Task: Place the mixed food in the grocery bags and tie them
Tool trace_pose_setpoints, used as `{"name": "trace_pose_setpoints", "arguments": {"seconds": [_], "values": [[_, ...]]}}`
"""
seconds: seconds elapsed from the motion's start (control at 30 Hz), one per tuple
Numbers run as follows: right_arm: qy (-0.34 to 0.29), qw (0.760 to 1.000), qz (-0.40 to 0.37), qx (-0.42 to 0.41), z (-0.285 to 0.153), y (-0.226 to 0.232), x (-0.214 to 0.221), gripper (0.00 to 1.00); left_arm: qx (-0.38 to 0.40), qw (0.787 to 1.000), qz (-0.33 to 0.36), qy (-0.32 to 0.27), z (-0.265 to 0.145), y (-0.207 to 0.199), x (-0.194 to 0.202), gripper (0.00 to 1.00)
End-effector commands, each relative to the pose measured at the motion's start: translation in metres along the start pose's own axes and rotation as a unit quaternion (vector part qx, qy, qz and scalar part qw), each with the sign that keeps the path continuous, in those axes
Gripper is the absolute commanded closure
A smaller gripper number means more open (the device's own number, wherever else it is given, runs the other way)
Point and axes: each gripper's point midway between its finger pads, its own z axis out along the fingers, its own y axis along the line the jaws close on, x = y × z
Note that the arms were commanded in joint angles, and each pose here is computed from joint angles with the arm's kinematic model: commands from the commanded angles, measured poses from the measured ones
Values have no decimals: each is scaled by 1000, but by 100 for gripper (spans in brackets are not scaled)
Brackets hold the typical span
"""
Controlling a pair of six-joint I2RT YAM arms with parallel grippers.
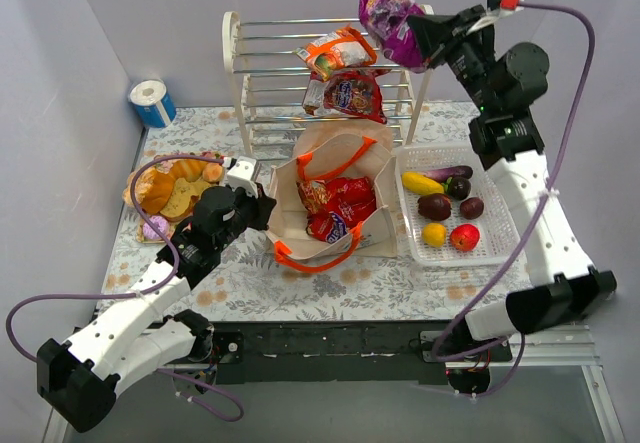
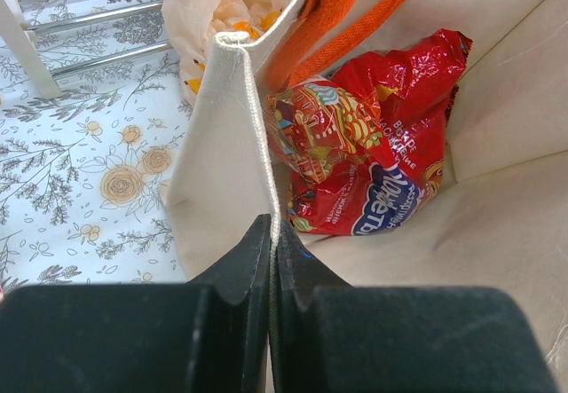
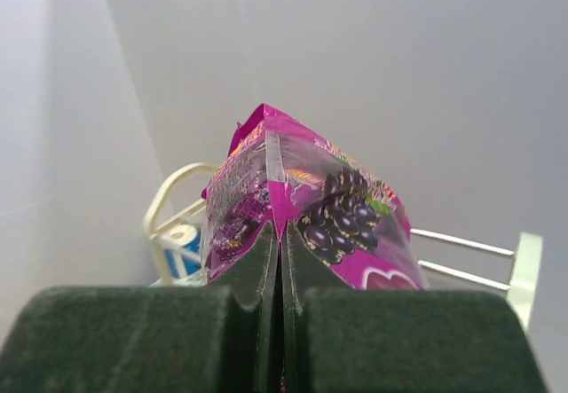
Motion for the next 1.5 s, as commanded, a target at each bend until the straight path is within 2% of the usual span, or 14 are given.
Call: {"name": "trace_pose_setpoints", "arguments": {"seconds": [0.0, 0.07, 0.1, 0.17, 0.2, 0.37, 0.53, 0.67, 0.87, 0.97, 1.1, 1.3, 1.4, 1.47], "values": [[-92, 992, -15, -83, -43, 69, -56, 99, -4, 1000, -3, 0, -3, 3, 3, 100], [-93, 990, 3, -106, -66, 94, -59, 99, -4, 1000, -4, 1, -3, 3, 3, 100], [-67, 992, 18, -109, -72, 97, -33, 99, -5, 1000, -4, 2, -3, 3, 4, 100], [-59, 988, 39, -138, -94, 126, -26, 99, -4, 1000, -5, 0, -3, 3, 4, 100], [-26, 988, 54, -140, -100, 131, 3, 99, -5, 1000, -6, -1, -3, 3, 4, 100], [60, 972, 119, -193, -138, 180, 70, 99, -9, 1000, -5, 1, -2, 5, 6, 100], [179, 955, 152, -178, -154, 185, 159, 99, -10, 1000, -8, -2, -2, 5, 5, 100], [263, 949, 150, -94, -172, 158, 215, 99, -18, 1000, -8, -6, -4, 8, 3, 100], [306, 950, 55, 19, -196, 106, 222, 99, -16, 1000, -8, -14, -6, 7, 1, 100], [310, 949, 44, 25, -196, 103, 223, 99, -8, 1000, -8, -7, -4, 4, 3, 100], [333, 940, 73, -16, -194, 124, 248, 99, -10, 1000, -9, -5, -4, 5, 5, 100], [366, 914, 111, -138, -191, 202, 282, 99, -11, 1000, -8, -4, -2, 6, 6, 100], [386, 903, 123, -141, -189, 214, 305, 99, -8, 1000, -8, -4, -3, 5, 5, 100], [411, 902, 106, -78, -190, 193, 338, 99, -7, 1000, -8, -5, -3, 4, 5, 100]]}}
